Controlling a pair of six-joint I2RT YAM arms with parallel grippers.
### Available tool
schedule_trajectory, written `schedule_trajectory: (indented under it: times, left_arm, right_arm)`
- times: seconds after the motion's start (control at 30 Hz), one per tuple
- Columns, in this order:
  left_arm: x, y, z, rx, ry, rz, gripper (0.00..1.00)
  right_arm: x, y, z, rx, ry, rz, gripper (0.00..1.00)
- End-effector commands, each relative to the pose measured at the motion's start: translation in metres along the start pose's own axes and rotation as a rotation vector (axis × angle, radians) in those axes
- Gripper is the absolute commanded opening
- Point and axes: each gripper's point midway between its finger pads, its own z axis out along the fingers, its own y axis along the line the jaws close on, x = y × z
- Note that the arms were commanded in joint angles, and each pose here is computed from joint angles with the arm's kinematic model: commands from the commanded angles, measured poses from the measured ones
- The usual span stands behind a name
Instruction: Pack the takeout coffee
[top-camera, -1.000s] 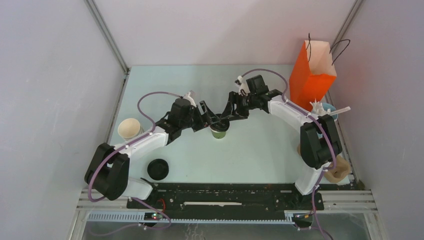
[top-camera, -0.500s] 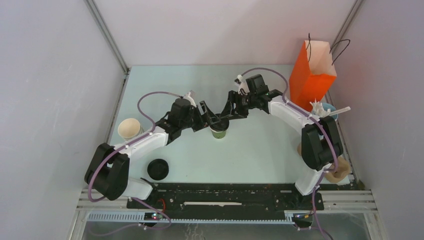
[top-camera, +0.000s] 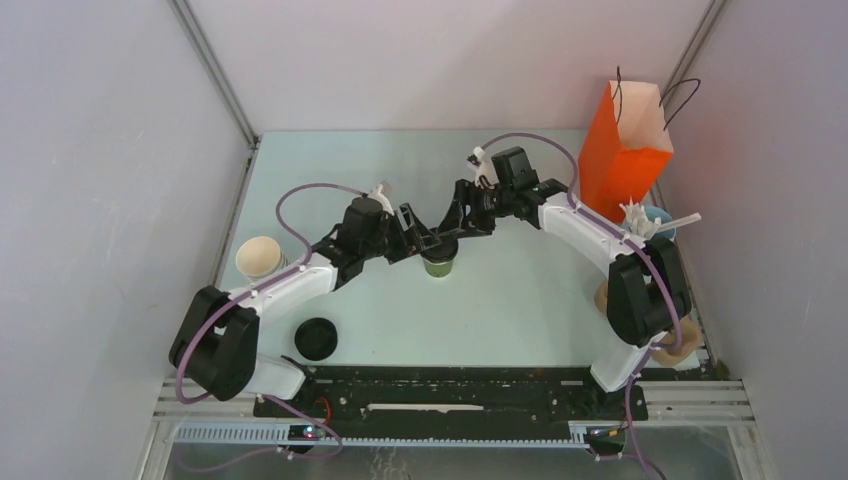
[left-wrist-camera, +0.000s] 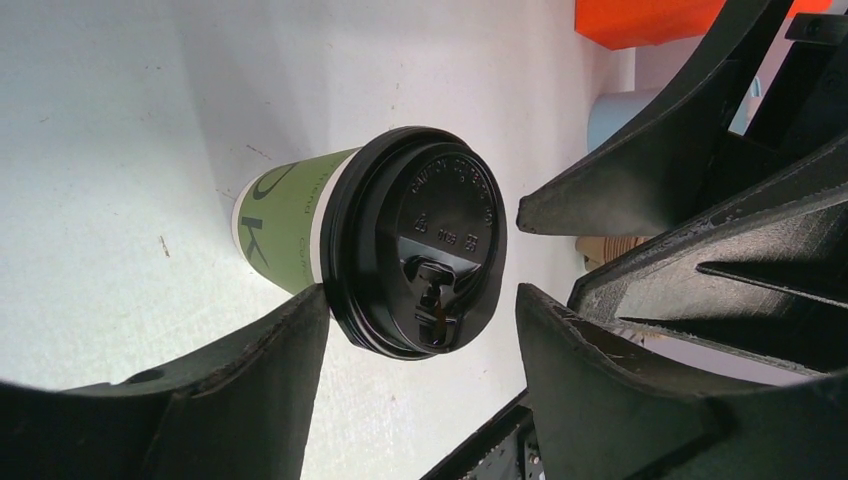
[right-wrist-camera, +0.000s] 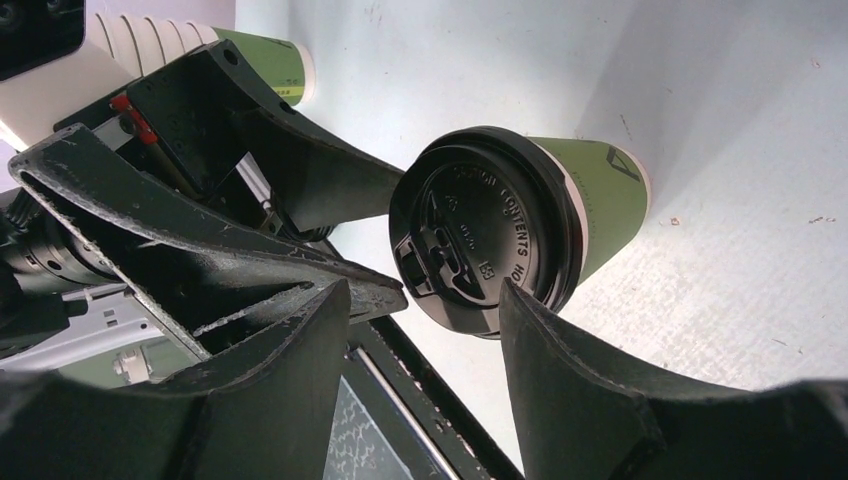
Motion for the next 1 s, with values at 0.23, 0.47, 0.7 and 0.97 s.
schedule_trajectory:
  times: [0.23,0.47,0.7,0.97]
  left_arm:
    - [-0.011,0.001,-0.014,-0.036,-0.043,0.040,0.82]
    - [-0.014,0.006,-0.007,-0.010,-0.033,0.004,0.70]
    - [-0.007,0.022,-0.004,-0.049,-0.030,0.008,0.61]
    - [0.025,0.069,0.002,-0.187,0.008,0.006,0.52]
  right_arm:
    - [-0.008,-0.001,-0.032,0.023,-0.045,-0.031,0.74]
    - [0.001,-0.021,-0.010,-0.057,0.026,0.039,0.69]
    - [0.014,-0.038,0.007,-0.097,0.057,0.075,0.62]
    - [0.031,-0.071,0.024,-0.091,0.054,0.123,0.57]
